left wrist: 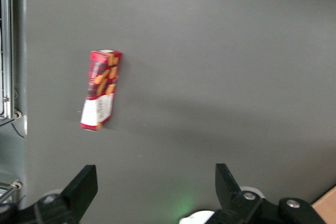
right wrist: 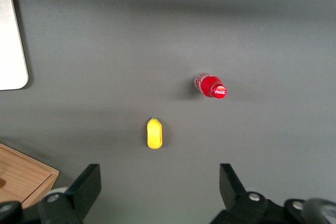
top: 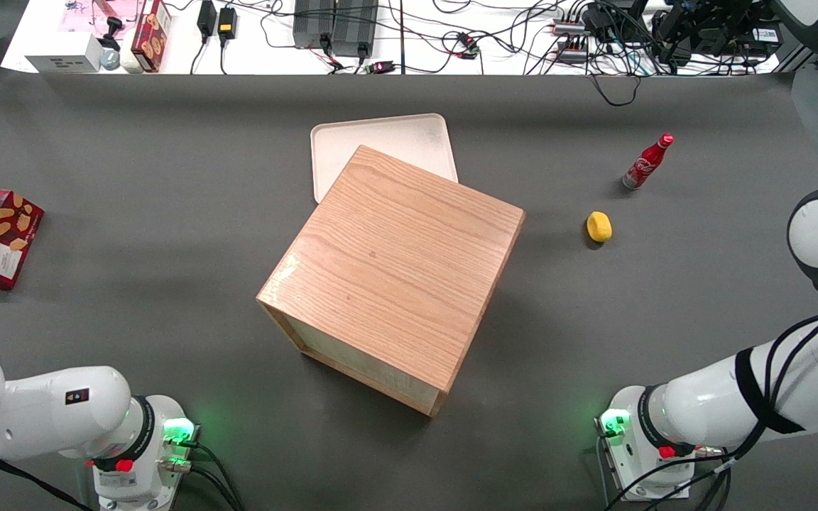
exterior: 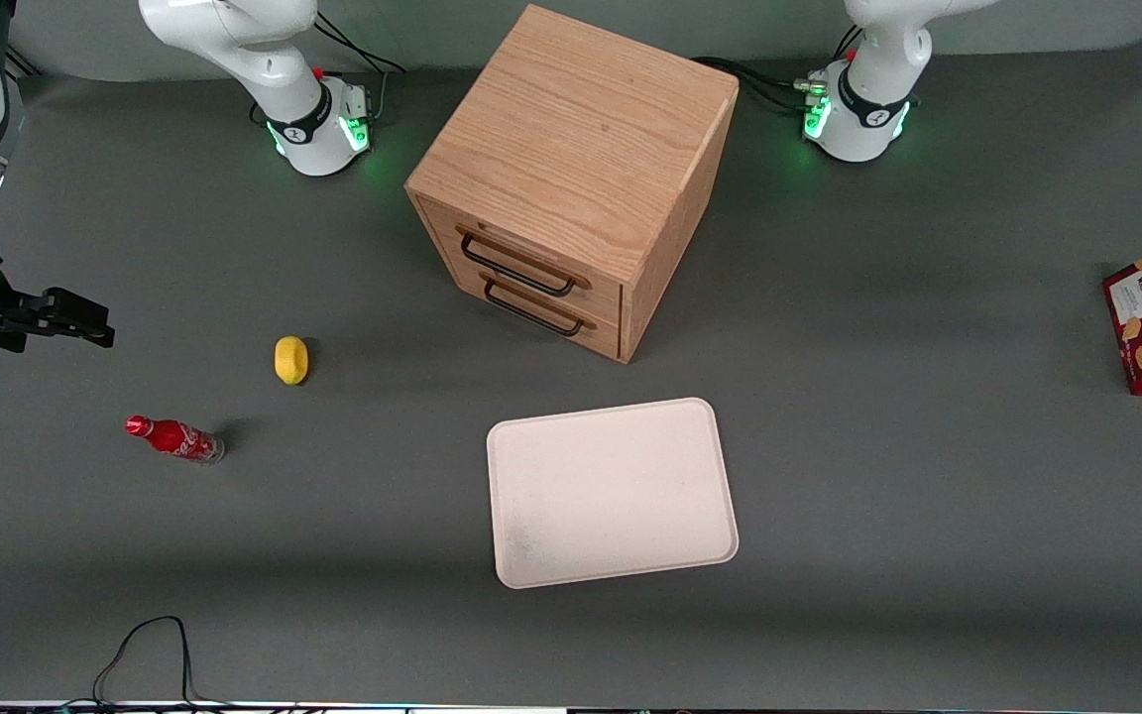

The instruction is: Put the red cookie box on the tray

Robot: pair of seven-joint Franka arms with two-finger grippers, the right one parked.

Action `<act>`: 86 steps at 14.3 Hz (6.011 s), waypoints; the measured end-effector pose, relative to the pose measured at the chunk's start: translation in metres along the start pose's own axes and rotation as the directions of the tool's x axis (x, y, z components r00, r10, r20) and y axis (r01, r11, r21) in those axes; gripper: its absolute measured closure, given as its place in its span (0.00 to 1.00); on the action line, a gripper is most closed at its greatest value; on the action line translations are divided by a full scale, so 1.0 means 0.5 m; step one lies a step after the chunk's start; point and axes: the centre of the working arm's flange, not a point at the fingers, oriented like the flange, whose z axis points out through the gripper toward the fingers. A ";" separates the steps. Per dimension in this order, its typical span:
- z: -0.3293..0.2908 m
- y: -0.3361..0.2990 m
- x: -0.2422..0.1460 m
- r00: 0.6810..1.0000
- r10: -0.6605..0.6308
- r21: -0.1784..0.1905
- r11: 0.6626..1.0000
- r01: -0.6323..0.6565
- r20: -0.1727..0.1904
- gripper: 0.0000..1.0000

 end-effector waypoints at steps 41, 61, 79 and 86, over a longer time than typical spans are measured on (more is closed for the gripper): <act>0.782 -0.327 0.074 0.971 0.233 -0.021 0.972 -0.232 0.053 0.04; 0.408 -0.274 0.129 0.966 0.234 -0.025 0.972 -0.232 0.112 0.97; 0.058 0.244 0.113 0.969 0.180 0.036 0.981 -0.189 0.169 0.97; 0.043 0.699 0.047 0.988 0.104 -0.026 0.995 -0.101 0.110 0.97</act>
